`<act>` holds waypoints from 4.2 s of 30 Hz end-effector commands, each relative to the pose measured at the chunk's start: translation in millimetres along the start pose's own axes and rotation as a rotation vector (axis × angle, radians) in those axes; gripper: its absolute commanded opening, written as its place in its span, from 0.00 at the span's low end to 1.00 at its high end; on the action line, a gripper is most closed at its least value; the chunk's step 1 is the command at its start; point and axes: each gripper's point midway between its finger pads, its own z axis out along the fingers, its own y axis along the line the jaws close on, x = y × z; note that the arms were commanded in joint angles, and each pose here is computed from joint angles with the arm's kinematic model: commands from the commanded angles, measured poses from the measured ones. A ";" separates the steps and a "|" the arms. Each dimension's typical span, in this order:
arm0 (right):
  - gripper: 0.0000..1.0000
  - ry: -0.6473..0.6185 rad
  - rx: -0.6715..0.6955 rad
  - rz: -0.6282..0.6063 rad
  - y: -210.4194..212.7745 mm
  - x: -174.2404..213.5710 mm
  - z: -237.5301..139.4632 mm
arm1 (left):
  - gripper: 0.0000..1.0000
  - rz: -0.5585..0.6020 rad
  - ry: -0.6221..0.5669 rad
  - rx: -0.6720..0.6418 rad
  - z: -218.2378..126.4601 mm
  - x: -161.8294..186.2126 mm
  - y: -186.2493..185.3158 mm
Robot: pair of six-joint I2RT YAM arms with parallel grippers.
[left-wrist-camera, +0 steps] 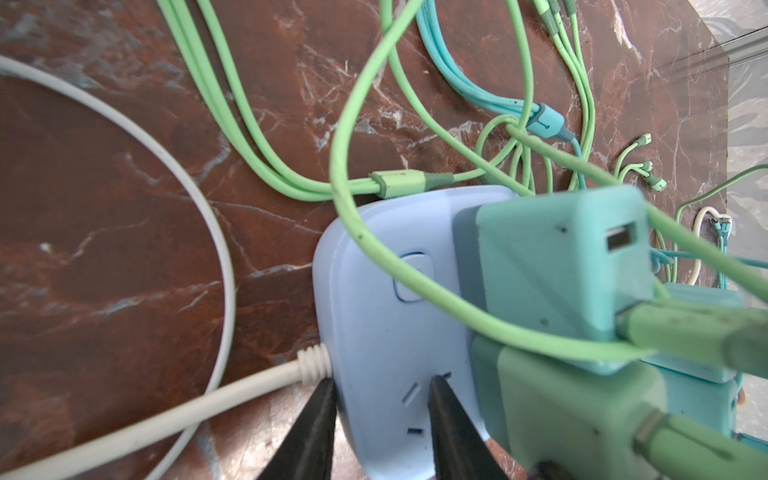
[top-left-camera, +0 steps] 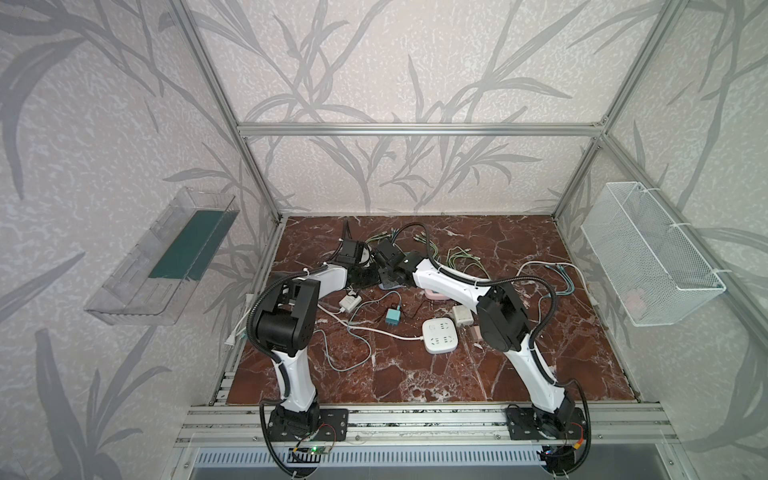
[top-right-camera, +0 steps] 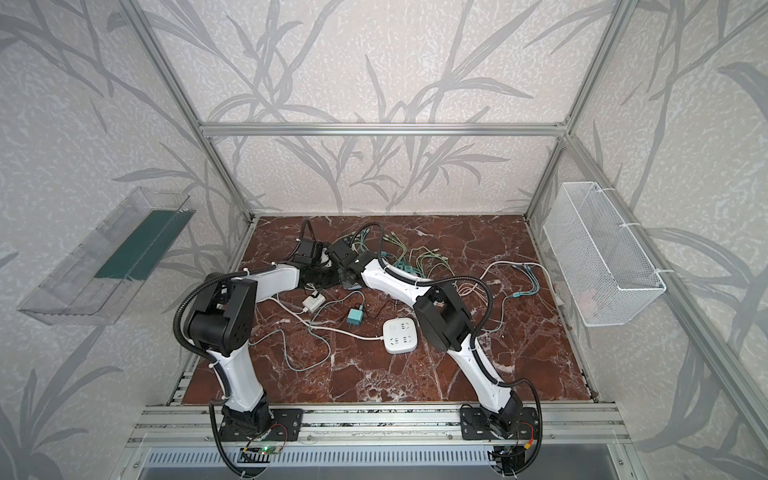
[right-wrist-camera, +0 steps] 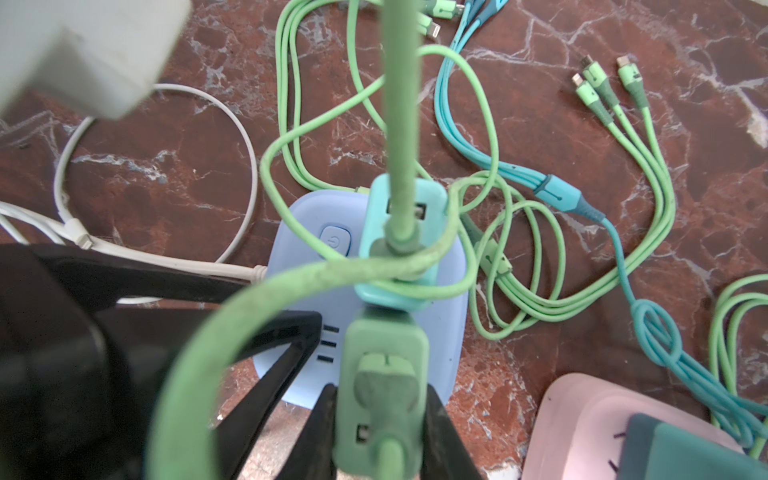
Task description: Pull the plug off the socket
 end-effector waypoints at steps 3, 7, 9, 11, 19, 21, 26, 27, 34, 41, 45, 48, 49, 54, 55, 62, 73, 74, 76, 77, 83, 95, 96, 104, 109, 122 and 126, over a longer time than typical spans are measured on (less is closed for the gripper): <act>0.14 -0.054 -0.077 -0.023 16.3 -15.1 -32.6 | 0.38 -0.048 0.138 -0.177 20.1 49.6 54.8; 0.13 -0.015 -0.114 -0.023 28.5 -0.8 -21.5 | 0.38 -0.053 0.125 -0.158 18.1 45.4 49.9; 0.13 -0.010 -0.111 -0.035 36.9 4.3 -17.4 | 0.38 -0.054 0.120 -0.154 16.9 44.1 48.1; 0.13 -0.006 -0.112 -0.046 45.6 8.9 -14.9 | 0.38 -0.052 0.117 -0.153 15.5 43.3 47.3; 0.13 -0.006 -0.135 -0.031 52.9 11.5 -16.5 | 0.38 -0.058 0.109 -0.125 15.6 41.7 42.3; 0.13 -0.006 -0.152 -0.013 54.6 12.1 -17.3 | 0.38 -0.063 0.115 -0.116 17.9 41.8 41.8; 0.13 -0.008 -0.174 0.029 42.3 5.0 -22.3 | 0.38 -0.064 0.121 -0.125 19.6 45.0 45.5; 0.13 -0.009 -0.182 0.044 38.3 2.1 -24.5 | 0.38 -0.063 0.124 -0.131 19.8 46.2 47.5; 0.13 -0.015 -0.187 0.091 15.8 -6.3 -29.5 | 0.38 -0.051 0.137 -0.161 21.2 48.8 53.4; 0.13 0.008 -0.163 0.028 35.5 8.1 -20.8 | 0.38 -0.048 0.138 -0.159 21.1 47.1 51.7; 0.13 0.024 -0.141 -0.005 45.2 16.3 -12.3 | 0.38 -0.045 0.136 -0.152 20.6 46.3 48.7; 0.13 0.028 -0.124 -0.028 48.3 18.6 -10.1 | 0.38 -0.045 0.135 -0.150 20.6 46.3 48.3; 0.13 0.027 -0.114 -0.040 48.6 18.4 -10.0 | 0.38 -0.046 0.135 -0.150 20.8 46.0 48.2; 0.13 0.005 -0.090 -0.065 44.8 8.1 -18.4 | 0.38 -0.046 0.140 -0.158 22.9 47.8 51.0; 0.13 -0.001 -0.086 -0.070 43.4 5.0 -21.3 | 0.38 -0.047 0.145 -0.164 23.3 49.3 52.5; 0.13 -0.011 -0.101 -0.027 32.4 -6.2 -32.7 | 0.38 -0.046 0.145 -0.170 23.1 50.2 54.1; 0.13 -0.002 -0.176 0.046 27.4 -7.2 -35.1 | 0.38 -0.049 0.160 -0.182 27.5 53.4 58.3; 0.13 0.004 -0.178 0.047 29.1 -4.8 -34.1 | 0.38 -0.049 0.160 -0.183 27.6 53.5 58.5; 0.13 0.017 -0.179 0.041 32.6 0.5 -30.4 | 0.38 -0.049 0.160 -0.185 27.3 53.5 58.7; 0.13 0.019 -0.178 0.040 34.3 2.2 -29.7 | 0.38 -0.049 0.162 -0.186 27.3 53.9 59.3; 0.13 -0.013 -0.149 0.034 25.5 -7.4 -38.8 | 0.38 -0.052 0.166 -0.195 27.5 55.7 62.3; 0.13 -0.011 -0.156 0.014 34.6 -3.0 -39.3 | 0.38 -0.053 0.172 -0.192 30.1 56.3 62.0; 0.13 -0.009 -0.155 0.015 35.1 -1.3 -38.4 | 0.38 -0.053 0.172 -0.191 30.1 56.5 62.0; 0.35 0.000 -0.125 0.047 19.7 2.6 -24.5 | 0.38 -0.060 0.146 -0.109 25.1 48.4 44.1; 0.44 -0.003 -0.120 0.062 12.7 -2.8 -20.0 | 0.38 -0.059 0.143 -0.078 21.9 45.8 37.0; 0.51 -0.016 -0.035 0.075 -12.0 -15.2 -9.9 | 0.38 -0.046 0.137 -0.089 16.0 42.4 36.2; 0.49 -0.015 -0.019 0.061 -13.5 -19.9 -6.1 | 0.38 -0.047 0.135 -0.085 16.8 41.3 35.3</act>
